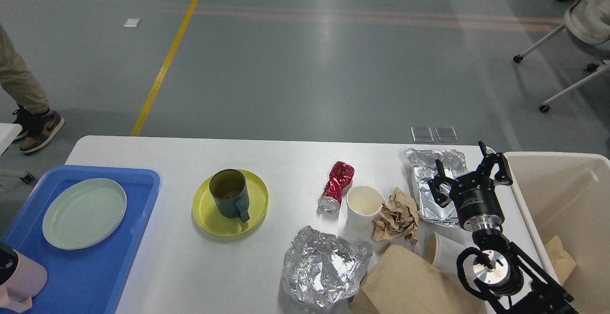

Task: Tidy desktop
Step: 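Release the pink mug and raise the left gripper, then move the left gripper to the dark green mug and grasp it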

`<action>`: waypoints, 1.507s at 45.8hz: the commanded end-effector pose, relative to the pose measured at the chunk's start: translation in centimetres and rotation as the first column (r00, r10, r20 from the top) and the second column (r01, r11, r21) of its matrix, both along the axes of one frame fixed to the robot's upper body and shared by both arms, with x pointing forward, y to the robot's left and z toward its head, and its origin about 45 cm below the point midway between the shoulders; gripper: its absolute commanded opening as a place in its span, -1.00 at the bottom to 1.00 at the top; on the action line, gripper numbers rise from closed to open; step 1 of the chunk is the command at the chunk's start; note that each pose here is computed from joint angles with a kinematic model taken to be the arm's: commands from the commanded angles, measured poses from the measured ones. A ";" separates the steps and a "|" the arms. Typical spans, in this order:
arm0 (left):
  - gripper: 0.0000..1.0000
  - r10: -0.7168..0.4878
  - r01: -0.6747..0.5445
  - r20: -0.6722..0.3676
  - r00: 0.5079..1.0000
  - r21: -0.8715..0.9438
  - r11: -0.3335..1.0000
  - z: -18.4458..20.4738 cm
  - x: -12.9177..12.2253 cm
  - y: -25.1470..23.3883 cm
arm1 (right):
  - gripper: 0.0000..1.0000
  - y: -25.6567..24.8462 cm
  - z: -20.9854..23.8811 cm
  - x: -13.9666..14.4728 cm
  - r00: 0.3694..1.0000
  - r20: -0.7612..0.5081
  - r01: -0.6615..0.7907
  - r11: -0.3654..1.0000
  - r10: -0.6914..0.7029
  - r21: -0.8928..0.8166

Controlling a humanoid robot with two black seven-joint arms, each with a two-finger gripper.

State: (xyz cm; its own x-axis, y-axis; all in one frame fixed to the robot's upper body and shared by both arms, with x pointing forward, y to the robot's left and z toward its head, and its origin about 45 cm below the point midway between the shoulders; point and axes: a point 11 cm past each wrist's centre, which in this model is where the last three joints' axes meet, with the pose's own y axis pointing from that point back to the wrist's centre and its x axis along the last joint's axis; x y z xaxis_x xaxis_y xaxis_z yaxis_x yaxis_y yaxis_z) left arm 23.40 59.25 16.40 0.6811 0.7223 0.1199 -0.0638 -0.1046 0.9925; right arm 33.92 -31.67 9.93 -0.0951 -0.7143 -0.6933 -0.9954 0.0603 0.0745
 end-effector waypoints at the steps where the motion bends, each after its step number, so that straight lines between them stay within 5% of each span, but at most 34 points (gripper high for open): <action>1: 0.86 -0.017 0.018 0.023 1.000 -0.030 0.999 2.1 1.3 -1.2 | 1.00 0.0 0.0 0.0 1.000 0.000 0.000 1.000 0.000 0.000; 11: 0.90 -0.127 0.128 0.025 0.992 -0.037 0.991 7.9 4.2 -4.4 | 1.00 0.0 0.0 0.0 1.000 0.000 0.000 1.000 0.000 0.000; 27: 0.91 -0.344 0.349 0.081 0.935 -0.064 0.935 17.1 10.5 -18.9 | 1.00 0.0 0.0 0.0 1.000 -0.001 -0.001 1.000 0.001 0.001; 44: 0.91 -0.552 0.577 0.180 0.814 -0.145 0.804 23.6 9.0 -36.6 | 1.00 0.0 0.0 0.0 1.000 0.000 0.000 1.000 0.000 0.000; 69: 0.92 -0.562 0.584 0.180 0.807 -0.103 0.805 23.0 9.5 -38.2 | 1.00 0.0 0.0 0.0 1.000 0.000 -0.001 1.000 0.001 -0.002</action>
State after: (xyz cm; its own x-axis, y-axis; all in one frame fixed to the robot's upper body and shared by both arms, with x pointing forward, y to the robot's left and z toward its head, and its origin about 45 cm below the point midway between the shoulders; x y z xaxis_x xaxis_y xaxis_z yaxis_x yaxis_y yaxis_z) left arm 32.23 20.60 39.83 0.9672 0.2091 0.1442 -0.1762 0.1434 0.9739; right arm 33.92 -31.68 9.93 -0.0949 -0.7145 -0.6932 -0.9954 0.0601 0.0744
